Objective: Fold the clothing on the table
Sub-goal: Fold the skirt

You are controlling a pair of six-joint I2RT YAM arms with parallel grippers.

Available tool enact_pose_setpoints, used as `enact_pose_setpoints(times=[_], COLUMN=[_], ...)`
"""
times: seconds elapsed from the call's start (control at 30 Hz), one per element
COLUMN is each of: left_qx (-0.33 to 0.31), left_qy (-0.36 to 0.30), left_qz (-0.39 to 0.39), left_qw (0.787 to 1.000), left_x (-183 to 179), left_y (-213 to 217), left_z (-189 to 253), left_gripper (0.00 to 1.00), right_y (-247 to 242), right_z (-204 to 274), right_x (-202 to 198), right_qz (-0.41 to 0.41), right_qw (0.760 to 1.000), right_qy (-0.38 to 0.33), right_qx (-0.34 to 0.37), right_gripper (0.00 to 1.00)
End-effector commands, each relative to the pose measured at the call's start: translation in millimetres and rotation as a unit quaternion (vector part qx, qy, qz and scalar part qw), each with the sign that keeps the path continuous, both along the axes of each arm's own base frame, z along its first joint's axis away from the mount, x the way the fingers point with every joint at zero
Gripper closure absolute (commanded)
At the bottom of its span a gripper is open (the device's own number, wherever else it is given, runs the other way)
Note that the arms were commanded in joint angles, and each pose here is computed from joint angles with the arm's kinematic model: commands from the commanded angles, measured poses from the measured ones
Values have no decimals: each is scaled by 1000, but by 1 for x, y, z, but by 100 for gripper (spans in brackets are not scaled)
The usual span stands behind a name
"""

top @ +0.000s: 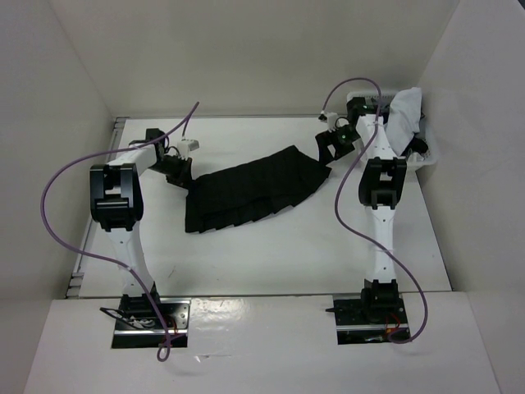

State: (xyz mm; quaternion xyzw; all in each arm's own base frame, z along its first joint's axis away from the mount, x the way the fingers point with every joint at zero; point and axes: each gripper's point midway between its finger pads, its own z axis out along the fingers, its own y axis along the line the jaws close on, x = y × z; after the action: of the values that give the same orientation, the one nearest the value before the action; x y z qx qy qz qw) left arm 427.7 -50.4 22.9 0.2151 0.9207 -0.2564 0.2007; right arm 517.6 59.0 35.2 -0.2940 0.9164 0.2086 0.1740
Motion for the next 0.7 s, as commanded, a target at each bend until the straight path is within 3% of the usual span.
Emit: enact_pose_setpoints(times=[0.0, 0.1, 0.4, 0.67], left_qx=[35, 34, 28, 18], left_qy=[16, 19, 26, 31], left_qz=[10, 13, 16, 13], left_qw=[999, 999, 999, 999], left_x=[-11, -14, -17, -19], left_y=[15, 15, 13, 9], left_z=[-6, -5, -6, -11], left_gripper=[99, 99, 99, 99], right_y=[11, 17, 56, 72], right_z=[14, 8, -45, -48], right_x=[-5, -17, -127, -144], right_qz=[20, 23, 91, 98], right_qw=[1000, 999, 975, 963], right_qy=[1, 24, 185, 207], right_qx=[7, 24, 81, 144], right_gripper=[1, 1, 1, 1])
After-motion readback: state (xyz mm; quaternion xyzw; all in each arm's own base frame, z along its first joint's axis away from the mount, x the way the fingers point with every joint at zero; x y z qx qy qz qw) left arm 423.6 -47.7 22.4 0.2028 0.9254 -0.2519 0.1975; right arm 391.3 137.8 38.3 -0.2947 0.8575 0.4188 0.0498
